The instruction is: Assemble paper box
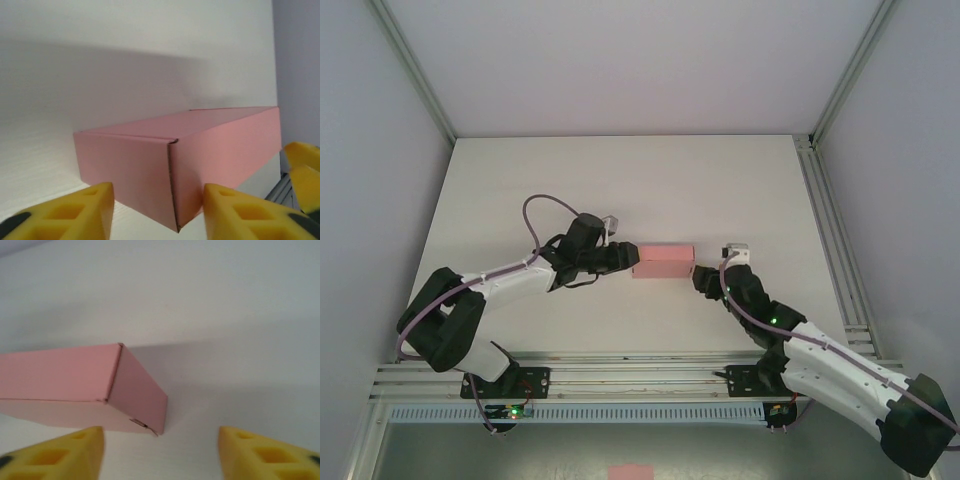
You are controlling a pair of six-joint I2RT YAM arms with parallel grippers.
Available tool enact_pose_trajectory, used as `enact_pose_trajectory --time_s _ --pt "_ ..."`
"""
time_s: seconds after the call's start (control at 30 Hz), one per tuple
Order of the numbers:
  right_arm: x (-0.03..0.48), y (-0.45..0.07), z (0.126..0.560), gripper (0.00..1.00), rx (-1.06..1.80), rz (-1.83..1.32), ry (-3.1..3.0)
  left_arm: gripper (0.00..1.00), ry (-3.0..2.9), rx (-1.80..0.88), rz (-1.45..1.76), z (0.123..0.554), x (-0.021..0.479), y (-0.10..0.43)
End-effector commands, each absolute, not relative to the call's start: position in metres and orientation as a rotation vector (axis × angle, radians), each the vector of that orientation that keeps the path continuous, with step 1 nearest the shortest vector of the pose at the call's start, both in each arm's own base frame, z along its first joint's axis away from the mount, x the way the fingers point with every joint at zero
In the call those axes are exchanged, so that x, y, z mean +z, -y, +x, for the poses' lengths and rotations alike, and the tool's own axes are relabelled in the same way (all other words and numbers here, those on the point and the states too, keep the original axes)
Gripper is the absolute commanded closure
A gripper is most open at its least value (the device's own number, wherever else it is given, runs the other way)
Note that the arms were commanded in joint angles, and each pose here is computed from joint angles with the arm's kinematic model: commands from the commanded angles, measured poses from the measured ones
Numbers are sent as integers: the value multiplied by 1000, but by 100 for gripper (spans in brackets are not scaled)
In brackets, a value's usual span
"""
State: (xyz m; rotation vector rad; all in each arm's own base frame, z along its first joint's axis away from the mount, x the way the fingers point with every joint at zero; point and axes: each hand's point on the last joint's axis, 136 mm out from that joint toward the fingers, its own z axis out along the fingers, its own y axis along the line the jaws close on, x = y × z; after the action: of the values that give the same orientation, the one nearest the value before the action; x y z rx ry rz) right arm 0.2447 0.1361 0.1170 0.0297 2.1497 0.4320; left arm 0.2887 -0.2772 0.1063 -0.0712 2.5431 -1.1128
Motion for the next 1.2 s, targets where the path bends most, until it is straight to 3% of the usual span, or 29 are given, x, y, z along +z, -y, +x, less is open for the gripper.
enact_pose_trajectory --time_s 0.0,0.07,0.1,0.17,0.37,0.53,0.77,0.87,1.0,1.03,1.1,1.17 --pt "148 -155 249 27 438 -205 -2147 38 -2645 -932 -59 282 97 255" --pt "167 -168 254 14 453 -349 -2099 20 -2600 -932 -23 287 115 256" --pt "175 -179 253 2 485 -454 -2068 12 -2578 -936 -9 290 125 257" --pt "188 -207 240 2 575 -725 -1999 0 -2526 -928 29 295 148 257" --pt "179 -239 225 2 454 -1426 -1691 0 -2404 -585 -43 305 190 200" --pt "164 -242 261 2 352 -1594 -1736 0 -2363 -154 -260 286 182 112" --pt "109 -234 278 2 325 -1878 -1922 0 -2332 -83 -369 258 165 76" --pt "100 -235 289 10 334 -1906 -1971 0 -2315 -79 -388 254 165 70" --pt "97 -236 293 41 294 -1954 -2032 0 -2313 -55 -394 252 166 65" --pt "96 -235 298 42 228 -1955 -2033 0 -2312 -48 -393 251 167 64" --pt "94 -234 312 57 41 -1932 -2005 0 -2304 -40 -396 251 170 62" --pt "96 -234 329 63 -185 -1892 -1935 0 -2294 -29 -408 252 172 60"
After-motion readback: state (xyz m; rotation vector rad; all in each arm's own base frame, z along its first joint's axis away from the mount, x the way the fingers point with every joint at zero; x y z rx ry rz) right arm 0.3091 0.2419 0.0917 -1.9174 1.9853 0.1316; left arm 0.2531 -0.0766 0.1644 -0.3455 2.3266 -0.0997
